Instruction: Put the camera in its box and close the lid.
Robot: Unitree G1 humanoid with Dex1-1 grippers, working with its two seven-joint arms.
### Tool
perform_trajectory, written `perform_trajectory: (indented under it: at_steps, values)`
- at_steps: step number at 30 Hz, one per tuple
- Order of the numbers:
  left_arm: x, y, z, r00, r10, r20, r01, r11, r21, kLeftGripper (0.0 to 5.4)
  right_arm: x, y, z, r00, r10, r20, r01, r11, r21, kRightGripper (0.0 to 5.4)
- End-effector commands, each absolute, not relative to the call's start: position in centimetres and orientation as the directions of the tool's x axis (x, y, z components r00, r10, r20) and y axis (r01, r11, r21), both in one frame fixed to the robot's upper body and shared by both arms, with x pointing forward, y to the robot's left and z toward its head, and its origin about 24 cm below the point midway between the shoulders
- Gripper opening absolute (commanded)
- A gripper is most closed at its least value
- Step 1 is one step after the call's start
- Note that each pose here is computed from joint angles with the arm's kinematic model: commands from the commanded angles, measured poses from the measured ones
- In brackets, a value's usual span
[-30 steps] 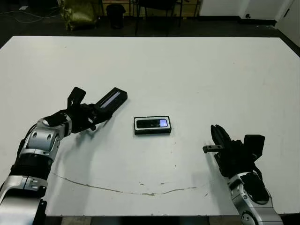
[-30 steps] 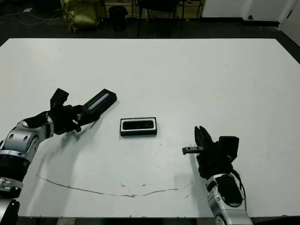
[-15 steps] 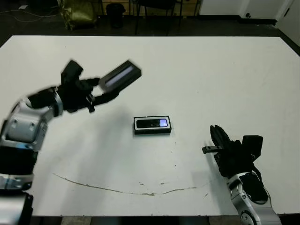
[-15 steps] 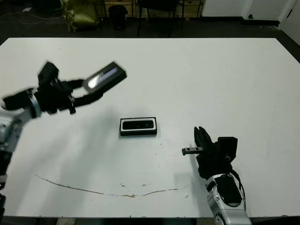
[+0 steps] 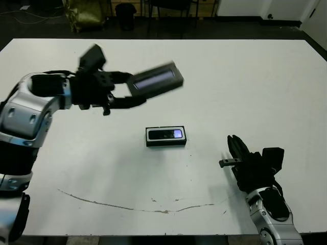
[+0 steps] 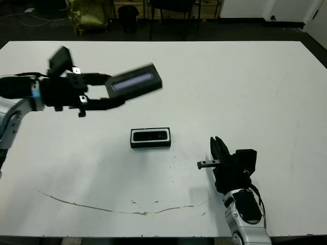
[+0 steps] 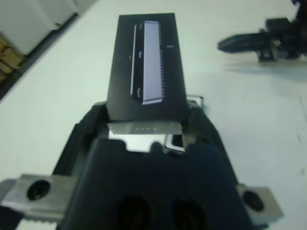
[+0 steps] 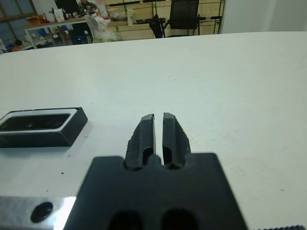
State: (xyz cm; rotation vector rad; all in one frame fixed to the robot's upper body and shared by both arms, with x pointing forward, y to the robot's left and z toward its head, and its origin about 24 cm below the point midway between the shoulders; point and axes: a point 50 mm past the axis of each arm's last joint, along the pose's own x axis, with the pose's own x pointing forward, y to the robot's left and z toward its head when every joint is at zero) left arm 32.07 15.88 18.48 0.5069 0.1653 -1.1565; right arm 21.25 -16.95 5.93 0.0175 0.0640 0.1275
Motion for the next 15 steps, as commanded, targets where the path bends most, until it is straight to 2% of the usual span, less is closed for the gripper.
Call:
perform_trajectory:
  at_steps: [1,8,15]
  values:
    - [32.5,15.0,17.1,0.347,-0.834,-0.428,0.932,0.259,0.252,2.41,21.0,-17.2,5.4,0.989,0.121,-0.084,-0.120,0.993,0.018,0.00]
    - [32.8,13.8,15.2,0.252,-0.840,-0.481,0.968,0.213,0.136,2.41,20.9,-17.4,5.1,0.988,0.131,-0.085,-0.128,0.991,0.032,0.00]
    - [33.1,13.0,13.7,0.204,-0.830,-0.518,0.978,0.157,0.134,2.41,20.8,-17.1,5.2,0.986,0.122,-0.116,-0.116,0.992,0.057,0.00]
